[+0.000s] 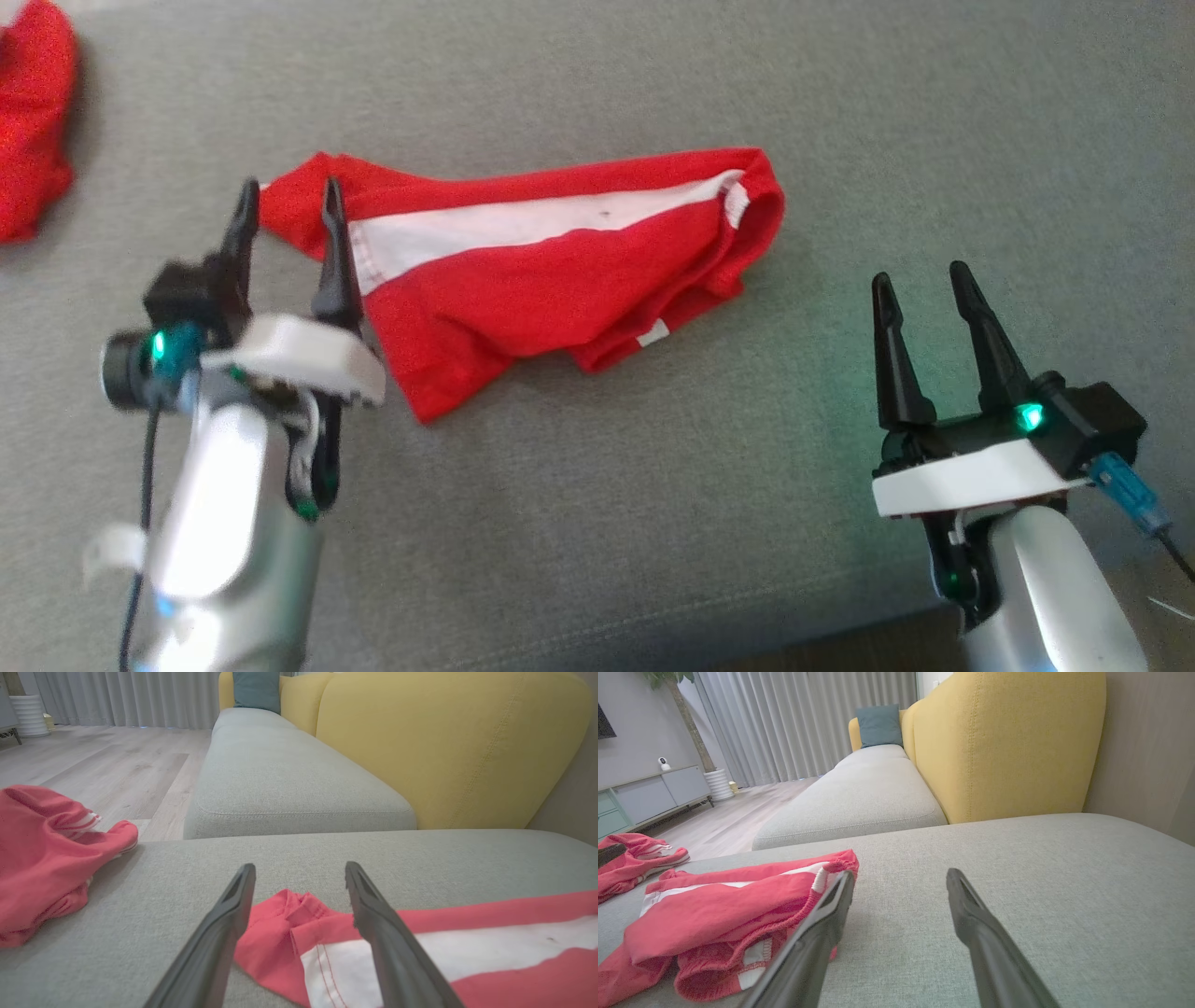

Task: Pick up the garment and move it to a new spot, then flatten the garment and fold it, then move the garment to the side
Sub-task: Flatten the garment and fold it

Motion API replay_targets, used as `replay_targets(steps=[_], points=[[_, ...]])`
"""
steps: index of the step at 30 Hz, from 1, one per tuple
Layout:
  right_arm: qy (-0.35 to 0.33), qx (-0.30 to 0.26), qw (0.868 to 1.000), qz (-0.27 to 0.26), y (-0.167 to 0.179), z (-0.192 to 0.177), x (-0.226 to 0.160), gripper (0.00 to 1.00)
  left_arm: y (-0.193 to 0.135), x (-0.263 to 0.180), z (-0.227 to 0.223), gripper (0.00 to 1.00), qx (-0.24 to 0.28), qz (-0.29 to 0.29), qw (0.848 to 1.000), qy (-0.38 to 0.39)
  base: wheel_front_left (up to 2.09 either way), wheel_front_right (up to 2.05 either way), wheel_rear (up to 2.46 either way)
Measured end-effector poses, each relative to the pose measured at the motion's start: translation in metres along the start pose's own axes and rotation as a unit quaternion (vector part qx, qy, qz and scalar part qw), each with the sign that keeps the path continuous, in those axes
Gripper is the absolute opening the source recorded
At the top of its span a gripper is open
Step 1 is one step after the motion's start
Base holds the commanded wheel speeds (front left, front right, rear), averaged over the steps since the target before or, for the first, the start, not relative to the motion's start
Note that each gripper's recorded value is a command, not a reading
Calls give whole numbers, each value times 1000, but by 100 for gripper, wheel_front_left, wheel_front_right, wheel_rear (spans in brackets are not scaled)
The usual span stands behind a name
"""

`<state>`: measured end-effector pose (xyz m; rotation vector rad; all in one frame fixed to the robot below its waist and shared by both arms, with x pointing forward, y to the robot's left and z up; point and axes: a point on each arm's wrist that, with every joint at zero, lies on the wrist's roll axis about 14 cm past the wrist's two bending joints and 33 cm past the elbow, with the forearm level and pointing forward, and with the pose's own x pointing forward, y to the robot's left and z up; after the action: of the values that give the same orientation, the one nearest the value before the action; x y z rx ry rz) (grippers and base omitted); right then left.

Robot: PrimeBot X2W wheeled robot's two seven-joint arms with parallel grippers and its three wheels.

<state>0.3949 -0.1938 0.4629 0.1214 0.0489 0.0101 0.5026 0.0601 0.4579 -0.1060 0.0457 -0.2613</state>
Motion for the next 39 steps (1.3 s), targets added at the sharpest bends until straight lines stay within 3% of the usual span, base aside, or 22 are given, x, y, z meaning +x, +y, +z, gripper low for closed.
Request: replay_targets(steps=[21,39], points=[[-40,-8,998,55,38,28,-21,100,9,-140,23,100,-33,53,998,-27,0,0,0],[-40,-8,997,67,47,27,-36,100,4,-166,34,100,-39,70,996,-43,0,0,0]])
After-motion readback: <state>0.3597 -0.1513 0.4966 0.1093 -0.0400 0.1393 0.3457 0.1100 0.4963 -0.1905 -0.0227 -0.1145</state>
